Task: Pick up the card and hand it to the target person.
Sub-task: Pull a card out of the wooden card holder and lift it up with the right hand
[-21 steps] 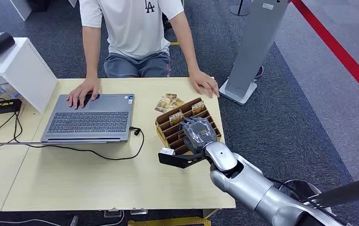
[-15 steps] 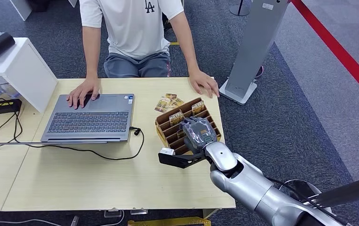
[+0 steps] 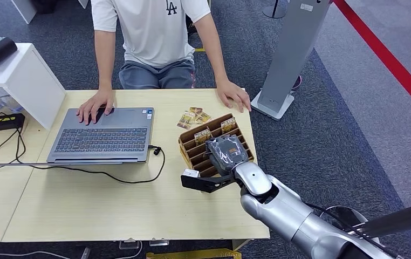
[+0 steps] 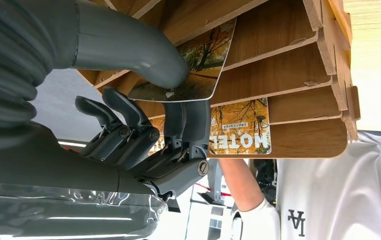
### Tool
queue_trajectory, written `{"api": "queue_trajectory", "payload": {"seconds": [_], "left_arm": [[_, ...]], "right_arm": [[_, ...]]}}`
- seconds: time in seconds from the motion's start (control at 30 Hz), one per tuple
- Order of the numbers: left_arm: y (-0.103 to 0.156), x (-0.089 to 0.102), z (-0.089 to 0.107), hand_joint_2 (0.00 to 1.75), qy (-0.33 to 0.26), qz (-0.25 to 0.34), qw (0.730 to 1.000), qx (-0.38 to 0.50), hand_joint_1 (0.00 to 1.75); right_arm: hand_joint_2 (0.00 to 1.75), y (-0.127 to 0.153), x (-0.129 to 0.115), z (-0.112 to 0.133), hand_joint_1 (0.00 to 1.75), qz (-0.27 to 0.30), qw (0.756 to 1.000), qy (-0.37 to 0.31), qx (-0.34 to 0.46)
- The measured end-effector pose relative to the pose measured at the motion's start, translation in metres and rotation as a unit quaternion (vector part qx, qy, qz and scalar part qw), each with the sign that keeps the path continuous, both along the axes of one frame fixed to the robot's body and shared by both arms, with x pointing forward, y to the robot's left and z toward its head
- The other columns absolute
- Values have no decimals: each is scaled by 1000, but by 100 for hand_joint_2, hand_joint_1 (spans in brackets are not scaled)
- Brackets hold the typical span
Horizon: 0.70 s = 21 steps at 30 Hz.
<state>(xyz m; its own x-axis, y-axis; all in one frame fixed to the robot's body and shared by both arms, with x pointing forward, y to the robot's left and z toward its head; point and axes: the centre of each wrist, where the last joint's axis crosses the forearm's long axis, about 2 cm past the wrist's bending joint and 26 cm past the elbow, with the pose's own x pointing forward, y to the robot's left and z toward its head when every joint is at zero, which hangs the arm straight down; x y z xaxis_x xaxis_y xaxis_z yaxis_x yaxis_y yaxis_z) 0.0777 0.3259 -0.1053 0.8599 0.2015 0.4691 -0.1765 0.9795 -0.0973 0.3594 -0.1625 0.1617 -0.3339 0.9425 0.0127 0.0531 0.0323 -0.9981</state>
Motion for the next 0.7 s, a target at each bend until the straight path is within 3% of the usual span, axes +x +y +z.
{"api": "queue_trajectory", "payload": {"seconds": [0.7], "left_arm": [[2,-1,0,0,2,0,1000,-11,0]], "right_arm": [[175,1,0,8,175,1,1000,15,0]]}}
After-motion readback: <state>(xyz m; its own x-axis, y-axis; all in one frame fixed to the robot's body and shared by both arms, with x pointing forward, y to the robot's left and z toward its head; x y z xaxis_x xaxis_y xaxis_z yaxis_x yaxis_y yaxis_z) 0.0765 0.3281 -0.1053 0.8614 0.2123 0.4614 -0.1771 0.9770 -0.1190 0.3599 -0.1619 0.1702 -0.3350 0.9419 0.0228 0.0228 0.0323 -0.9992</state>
